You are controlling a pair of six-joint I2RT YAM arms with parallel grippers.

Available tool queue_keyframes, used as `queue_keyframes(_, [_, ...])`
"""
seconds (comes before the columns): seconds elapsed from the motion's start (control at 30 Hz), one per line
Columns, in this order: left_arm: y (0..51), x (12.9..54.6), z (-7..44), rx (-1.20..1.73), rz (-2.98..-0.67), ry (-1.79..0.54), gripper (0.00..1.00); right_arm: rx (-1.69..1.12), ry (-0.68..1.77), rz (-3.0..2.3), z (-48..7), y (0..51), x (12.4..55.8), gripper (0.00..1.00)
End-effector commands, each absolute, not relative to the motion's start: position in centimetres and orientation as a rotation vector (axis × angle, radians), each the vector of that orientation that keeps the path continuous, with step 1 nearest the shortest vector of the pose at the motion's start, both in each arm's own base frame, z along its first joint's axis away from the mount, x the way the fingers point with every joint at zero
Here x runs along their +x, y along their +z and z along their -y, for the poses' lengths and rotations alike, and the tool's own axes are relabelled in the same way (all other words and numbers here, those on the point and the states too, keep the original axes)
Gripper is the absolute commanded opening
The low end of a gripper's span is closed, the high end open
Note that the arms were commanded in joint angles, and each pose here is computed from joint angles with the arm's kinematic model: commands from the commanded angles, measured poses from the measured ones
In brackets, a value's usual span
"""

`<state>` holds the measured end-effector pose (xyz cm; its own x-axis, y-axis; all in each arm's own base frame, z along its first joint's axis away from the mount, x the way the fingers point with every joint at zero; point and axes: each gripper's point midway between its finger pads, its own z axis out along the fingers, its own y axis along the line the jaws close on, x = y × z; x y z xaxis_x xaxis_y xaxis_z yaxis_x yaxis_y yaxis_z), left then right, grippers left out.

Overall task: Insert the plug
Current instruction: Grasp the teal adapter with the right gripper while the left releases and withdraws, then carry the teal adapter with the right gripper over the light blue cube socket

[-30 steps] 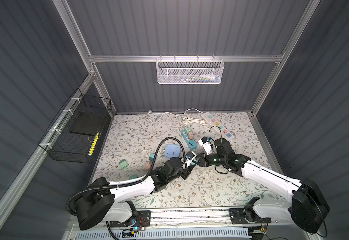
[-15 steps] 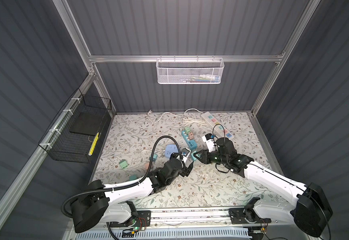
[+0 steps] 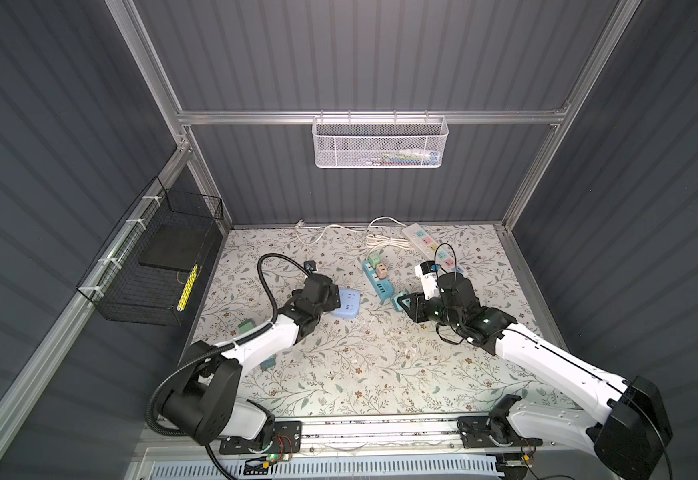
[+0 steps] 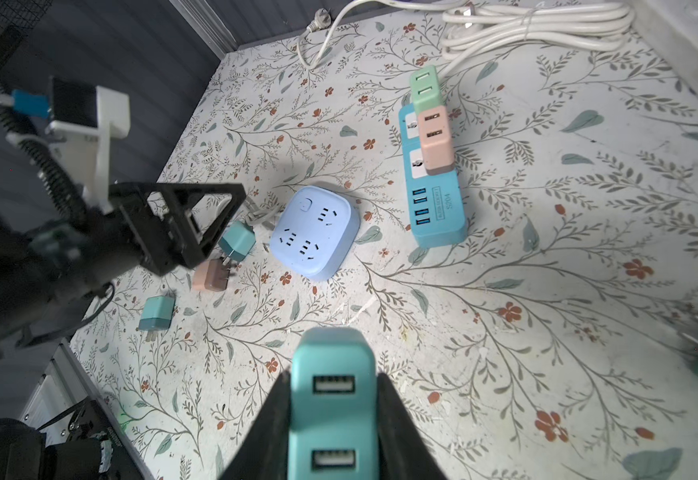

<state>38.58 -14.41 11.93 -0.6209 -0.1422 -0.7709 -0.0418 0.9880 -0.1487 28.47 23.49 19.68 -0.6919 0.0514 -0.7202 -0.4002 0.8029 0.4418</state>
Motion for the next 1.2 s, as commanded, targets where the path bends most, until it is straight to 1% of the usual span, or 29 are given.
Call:
queue_keyframes(0.0, [10.8,41.3,14.7,-0.173,-2.330,-0.233,0.89,-0.244,0.756,-2.203,-23.2,20.3,28.4,0.21])
queue_keyframes(0.03, [10.0,42.3,14.7,-0.170,-2.363,-0.235,0.88,-0.240,0.753,-2.211,-23.2,20.0,28.3,0.21])
queue_keyframes(0.07, [9.3,43.0,14.6,-0.172,-2.384,-0.236,0.87,-0.241,0.766,-2.182,-22.9,20.9,28.0,0.21])
queue_keyframes(0.17, [7.0,44.3,13.4,-0.225,-2.434,-0.251,0.86,-0.239,0.762,-2.179,-22.6,21.2,27.7,0.21])
queue_keyframes(0.33, [4.6,44.1,14.0,-0.233,-2.478,-0.359,0.82,-0.241,0.752,-2.175,-22.2,21.3,27.3,0.21])
queue_keyframes(0.43, [3.9,43.0,14.0,-0.244,-2.496,-0.388,0.79,-0.245,0.753,-2.182,-22.3,21.0,27.3,0.21])
queue_keyframes(0.63, [2.5,40.1,13.5,-0.292,-2.524,-0.415,0.77,-0.243,0.741,-2.188,-23.3,20.4,28.2,0.20])
queue_keyframes(0.67, [2.3,39.6,13.4,-0.306,-2.528,-0.425,0.77,-0.249,0.725,-2.213,-23.8,19.5,28.5,0.20])
queue_keyframes(0.87, [2.0,36.3,13.5,-0.381,-2.537,-0.490,0.74,-0.319,0.662,-2.238,-27.1,18.1,29.8,0.20])
queue_keyframes(1.17, [3.2,32.8,15.0,-0.362,-2.520,-0.554,0.74,-0.410,0.527,-2.240,-32.8,16.5,33.0,0.19])
